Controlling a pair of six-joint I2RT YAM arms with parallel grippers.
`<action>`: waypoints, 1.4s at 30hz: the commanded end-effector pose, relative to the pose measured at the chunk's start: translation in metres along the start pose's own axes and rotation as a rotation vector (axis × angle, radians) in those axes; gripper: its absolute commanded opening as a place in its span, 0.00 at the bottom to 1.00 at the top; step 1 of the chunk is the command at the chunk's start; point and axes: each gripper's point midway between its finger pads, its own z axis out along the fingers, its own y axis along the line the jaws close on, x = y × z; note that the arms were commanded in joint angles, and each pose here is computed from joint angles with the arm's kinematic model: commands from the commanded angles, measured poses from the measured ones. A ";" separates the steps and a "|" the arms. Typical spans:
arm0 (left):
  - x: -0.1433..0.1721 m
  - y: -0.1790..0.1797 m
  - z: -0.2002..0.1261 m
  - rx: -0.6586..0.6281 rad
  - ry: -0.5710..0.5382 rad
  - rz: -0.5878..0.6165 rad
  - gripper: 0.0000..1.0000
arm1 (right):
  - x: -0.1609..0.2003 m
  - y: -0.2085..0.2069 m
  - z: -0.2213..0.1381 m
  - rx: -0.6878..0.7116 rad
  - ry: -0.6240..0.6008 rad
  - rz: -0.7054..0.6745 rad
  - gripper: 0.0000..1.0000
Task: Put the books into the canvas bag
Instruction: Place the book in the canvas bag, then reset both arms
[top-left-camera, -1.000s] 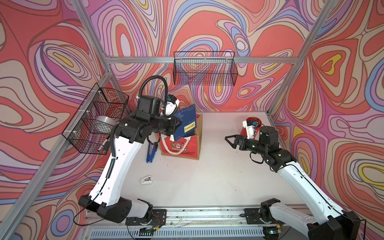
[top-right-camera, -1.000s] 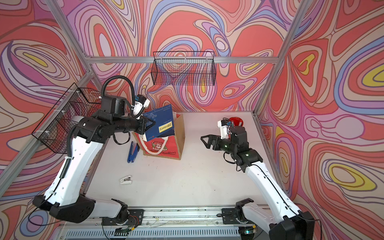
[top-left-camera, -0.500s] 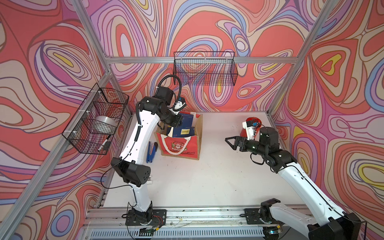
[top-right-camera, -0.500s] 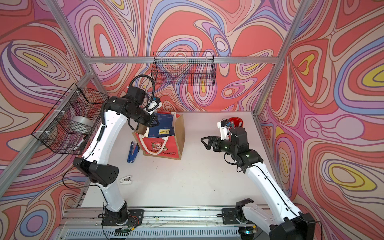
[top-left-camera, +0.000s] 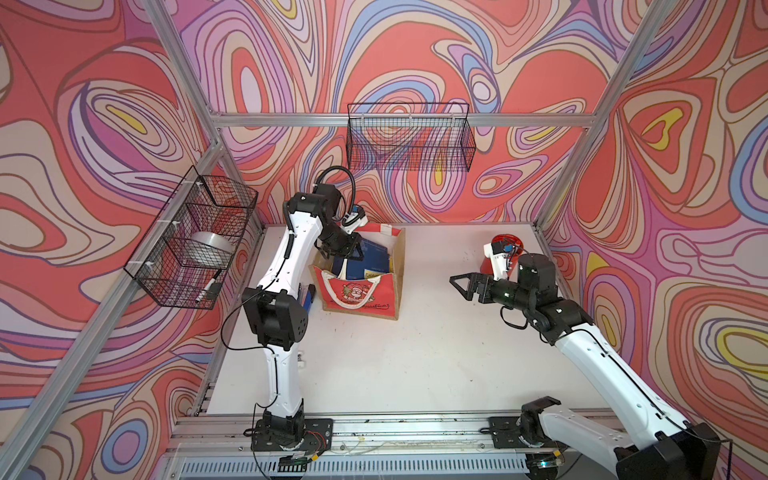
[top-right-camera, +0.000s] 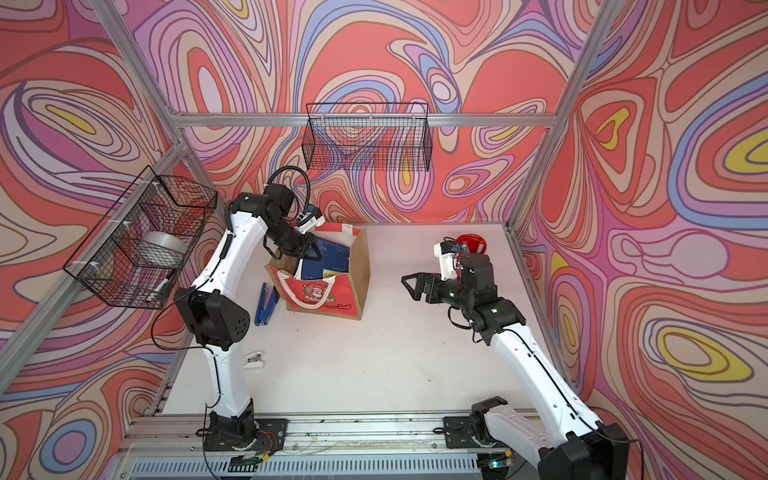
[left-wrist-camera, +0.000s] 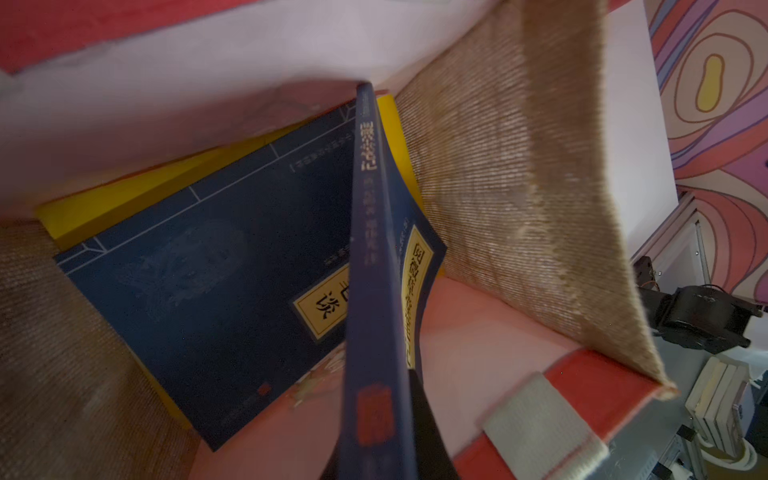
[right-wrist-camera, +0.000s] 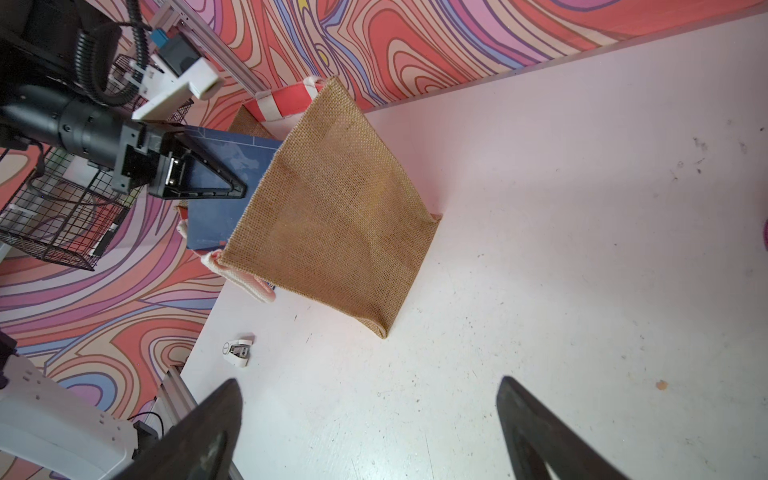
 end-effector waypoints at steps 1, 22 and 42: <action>0.009 0.011 0.014 -0.007 0.071 -0.039 0.00 | 0.003 -0.007 0.002 0.022 0.015 -0.007 0.96; -0.035 0.001 -0.116 -0.327 -0.369 0.055 1.00 | 0.008 -0.006 0.009 -0.016 0.030 -0.023 0.97; 0.150 0.068 -0.154 -0.868 -0.880 -0.308 1.00 | -0.025 -0.122 -0.002 0.628 -0.201 -0.398 0.98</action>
